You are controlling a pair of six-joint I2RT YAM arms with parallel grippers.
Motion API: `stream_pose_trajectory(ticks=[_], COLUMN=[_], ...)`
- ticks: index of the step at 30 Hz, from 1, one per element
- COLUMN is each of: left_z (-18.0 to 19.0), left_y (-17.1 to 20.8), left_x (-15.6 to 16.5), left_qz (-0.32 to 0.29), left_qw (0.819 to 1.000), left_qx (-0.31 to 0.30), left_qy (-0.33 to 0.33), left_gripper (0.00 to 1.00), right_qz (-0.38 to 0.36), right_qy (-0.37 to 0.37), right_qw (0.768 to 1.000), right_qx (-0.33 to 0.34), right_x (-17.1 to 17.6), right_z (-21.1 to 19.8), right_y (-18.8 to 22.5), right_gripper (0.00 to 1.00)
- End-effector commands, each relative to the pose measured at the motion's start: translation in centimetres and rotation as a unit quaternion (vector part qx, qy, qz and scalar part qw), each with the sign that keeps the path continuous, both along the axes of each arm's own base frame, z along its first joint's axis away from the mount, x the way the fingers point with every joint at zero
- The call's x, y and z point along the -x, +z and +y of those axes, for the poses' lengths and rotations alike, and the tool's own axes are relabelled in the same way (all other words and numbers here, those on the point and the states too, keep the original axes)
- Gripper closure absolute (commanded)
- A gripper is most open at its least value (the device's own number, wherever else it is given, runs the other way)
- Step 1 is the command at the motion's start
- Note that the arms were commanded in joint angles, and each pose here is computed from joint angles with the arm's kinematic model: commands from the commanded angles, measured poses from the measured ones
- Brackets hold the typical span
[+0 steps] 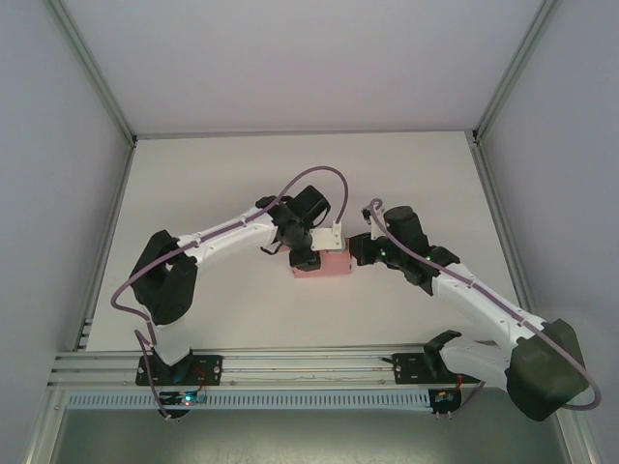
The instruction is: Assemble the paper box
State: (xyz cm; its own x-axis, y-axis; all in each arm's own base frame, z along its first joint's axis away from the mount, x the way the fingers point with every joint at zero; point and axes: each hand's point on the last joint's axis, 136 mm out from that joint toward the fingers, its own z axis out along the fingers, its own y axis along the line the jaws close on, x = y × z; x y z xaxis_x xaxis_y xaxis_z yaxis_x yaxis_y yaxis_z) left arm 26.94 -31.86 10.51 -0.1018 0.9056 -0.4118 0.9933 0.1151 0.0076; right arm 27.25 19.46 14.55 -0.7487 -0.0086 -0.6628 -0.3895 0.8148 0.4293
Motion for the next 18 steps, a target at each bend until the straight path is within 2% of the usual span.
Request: stream_pose_trajectory(ticks=[1,5,11,16,18], left_z=[-0.8,-1.3,-2.1,-2.4,-2.4], left_y=[-0.8,-0.8,-0.7,-1.0,-0.9], left_x=[1.1,0.9,0.8,0.7,0.9], left_qz=[0.024,0.019,0.030,0.031,0.032], left_qw=[1.000,1.000,1.000,0.999,0.999], left_qx=[-0.011,-0.012,0.000,0.002,0.003], left_qy=[-0.013,-0.011,0.003,0.006,0.002], left_gripper=[0.59,0.58,0.57,0.57,0.57], right_qz=[0.011,0.009,0.027,0.034,0.027], right_qy=[-0.031,-0.055,-0.109,-0.124,-0.099], right_qw=[0.998,0.996,0.994,0.991,0.994], right_qx=[0.050,0.068,0.006,-0.043,-0.038], right_x=[0.3,0.7,0.8,0.9,1.1], right_z=[-1.1,-1.3,-0.6,0.4,0.9], right_y=[-1.6,-2.7,-2.9,-1.7,-1.5], right_gripper=[0.96,0.99,1.00,1.00,1.00])
